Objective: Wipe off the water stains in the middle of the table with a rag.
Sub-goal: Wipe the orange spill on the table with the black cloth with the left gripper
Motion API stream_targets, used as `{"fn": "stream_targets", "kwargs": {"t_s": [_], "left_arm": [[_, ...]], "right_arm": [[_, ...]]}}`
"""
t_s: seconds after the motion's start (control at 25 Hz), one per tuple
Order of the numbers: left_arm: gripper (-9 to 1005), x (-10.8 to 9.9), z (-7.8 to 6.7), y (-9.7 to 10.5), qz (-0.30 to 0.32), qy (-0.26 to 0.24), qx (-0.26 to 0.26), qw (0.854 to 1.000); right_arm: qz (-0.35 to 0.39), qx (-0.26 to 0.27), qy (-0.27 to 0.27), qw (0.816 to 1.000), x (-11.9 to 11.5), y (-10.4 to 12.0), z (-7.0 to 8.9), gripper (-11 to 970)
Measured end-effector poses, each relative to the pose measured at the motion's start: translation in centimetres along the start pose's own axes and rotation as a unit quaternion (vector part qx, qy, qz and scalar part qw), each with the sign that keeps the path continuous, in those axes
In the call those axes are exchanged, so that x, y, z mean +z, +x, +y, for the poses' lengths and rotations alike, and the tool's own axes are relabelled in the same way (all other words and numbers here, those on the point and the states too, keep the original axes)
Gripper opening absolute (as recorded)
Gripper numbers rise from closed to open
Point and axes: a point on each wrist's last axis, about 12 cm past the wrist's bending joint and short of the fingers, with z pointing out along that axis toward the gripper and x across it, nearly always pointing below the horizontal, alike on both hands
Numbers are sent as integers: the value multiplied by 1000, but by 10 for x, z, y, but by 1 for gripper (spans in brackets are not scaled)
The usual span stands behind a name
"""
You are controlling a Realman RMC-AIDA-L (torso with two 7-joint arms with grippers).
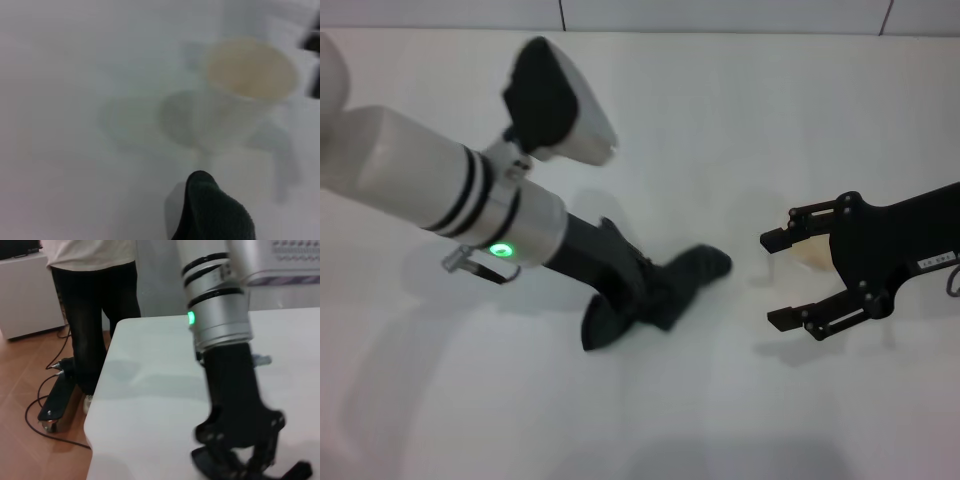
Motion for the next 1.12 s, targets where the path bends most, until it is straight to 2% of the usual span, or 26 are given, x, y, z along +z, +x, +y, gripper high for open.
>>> {"fn": "stream_targets", "kwargs": {"t_s": [0.08,0.2,0.28,0.48,0.68,0.84,1.12], "left_arm": [[110,4,-8,-2,7,11,14,1000],[111,3,-9,1,8,10,11,1000],[111,0,-4,4,5,2,1,1000],[112,-22,22,25,7,-59,-43,997],[113,-42,38,34,-9,-96,-69,993],[113,-41,36,33,-13,-90,-62,994],[114,-21,10,10,-19,-26,-11,999]], "right_arm": [[0,0,2,1000,0,0,0,828],[0,-1,4,1000,0,0,-1,827],[1,-2,5,1000,0,0,-1,827],[1,-3,6,1000,-1,-1,-1,827],[-2,-3,6,1000,-1,-1,-1,827],[-3,-2,6,1000,-1,-1,-1,827],[-4,3,12,1000,-4,3,1,827]]}}
